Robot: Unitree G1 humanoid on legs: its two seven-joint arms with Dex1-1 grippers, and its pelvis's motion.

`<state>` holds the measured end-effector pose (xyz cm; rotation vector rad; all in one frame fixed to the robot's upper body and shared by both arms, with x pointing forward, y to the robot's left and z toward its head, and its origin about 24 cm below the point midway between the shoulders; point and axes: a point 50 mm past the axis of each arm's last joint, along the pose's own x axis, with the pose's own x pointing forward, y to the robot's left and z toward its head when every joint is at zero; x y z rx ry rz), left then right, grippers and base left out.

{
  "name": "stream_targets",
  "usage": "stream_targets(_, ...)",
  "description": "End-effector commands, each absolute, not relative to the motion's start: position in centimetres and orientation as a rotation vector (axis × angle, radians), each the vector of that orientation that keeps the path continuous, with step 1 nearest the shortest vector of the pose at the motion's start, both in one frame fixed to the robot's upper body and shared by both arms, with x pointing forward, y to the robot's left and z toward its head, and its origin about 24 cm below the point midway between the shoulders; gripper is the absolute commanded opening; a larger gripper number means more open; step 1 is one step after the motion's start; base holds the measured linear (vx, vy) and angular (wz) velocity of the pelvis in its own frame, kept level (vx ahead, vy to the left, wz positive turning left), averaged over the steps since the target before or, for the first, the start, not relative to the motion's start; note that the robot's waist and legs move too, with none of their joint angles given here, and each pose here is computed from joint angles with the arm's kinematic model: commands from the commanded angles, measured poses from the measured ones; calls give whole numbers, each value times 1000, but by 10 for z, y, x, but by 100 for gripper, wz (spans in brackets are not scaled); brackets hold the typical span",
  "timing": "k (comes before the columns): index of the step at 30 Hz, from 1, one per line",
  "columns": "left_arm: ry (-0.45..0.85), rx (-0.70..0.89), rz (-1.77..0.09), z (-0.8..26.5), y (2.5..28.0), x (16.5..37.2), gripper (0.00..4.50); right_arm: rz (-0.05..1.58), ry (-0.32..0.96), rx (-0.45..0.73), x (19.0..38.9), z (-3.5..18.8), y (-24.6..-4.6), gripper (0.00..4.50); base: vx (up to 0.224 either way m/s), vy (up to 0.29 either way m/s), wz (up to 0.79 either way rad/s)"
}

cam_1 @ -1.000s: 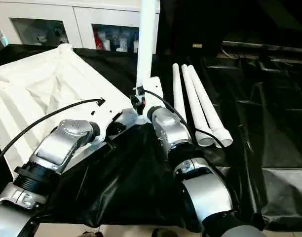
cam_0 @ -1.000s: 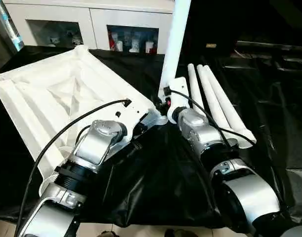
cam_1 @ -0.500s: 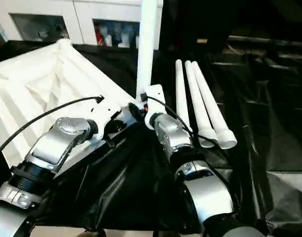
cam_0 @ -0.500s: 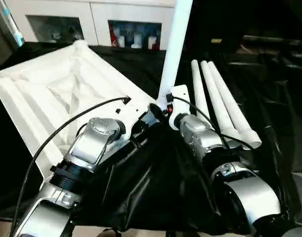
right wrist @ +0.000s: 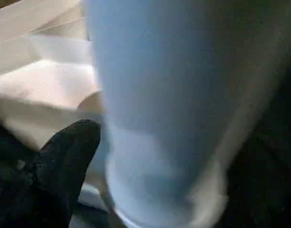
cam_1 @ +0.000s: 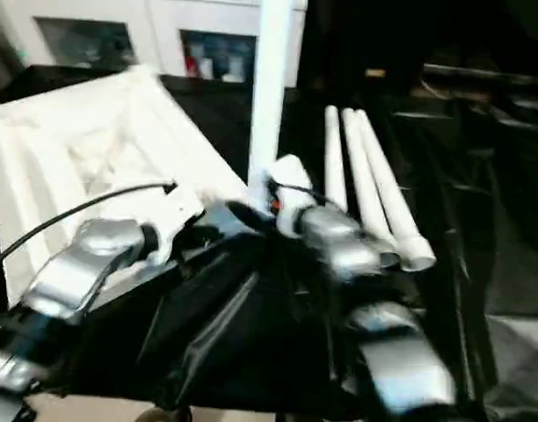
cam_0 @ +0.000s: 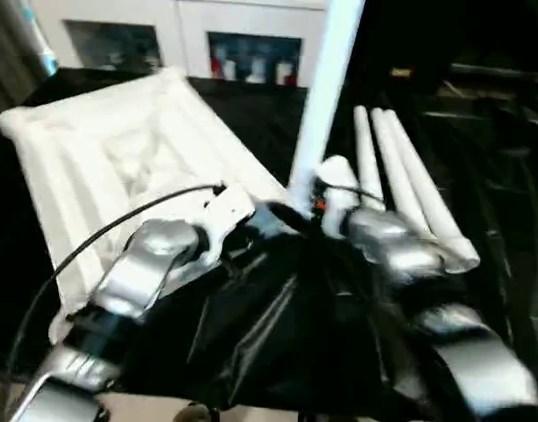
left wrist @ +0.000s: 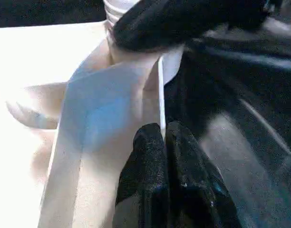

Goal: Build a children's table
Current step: Insert table leg to table base, then rotate leg to tighten

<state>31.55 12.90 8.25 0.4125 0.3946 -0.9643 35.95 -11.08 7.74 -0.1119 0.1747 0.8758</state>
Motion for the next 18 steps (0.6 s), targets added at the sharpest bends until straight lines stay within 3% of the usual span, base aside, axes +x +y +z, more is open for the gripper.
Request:
stream_targets(1, 371, 420, -1014, 85, 124, 311, 0, 946, 158, -112, 355, 83, -110, 446, 0, 0, 0)
stream_targets(5, 354, 407, -1123, 84, 126, 301, 0, 1072, 187, -143, 341, 86, -132, 446, 0, 0, 0)
stream_targets(8, 361, 416, -1160, 82, 128, 297, 0, 1119, 208, -174, 335, 84, -137, 446, 0, 0, 0)
stream_targets(18, 369, 429, -1212, 80, 128, 291, 0, 1093, 236, -238, 336, 77, -135, 446, 0, 0, 0)
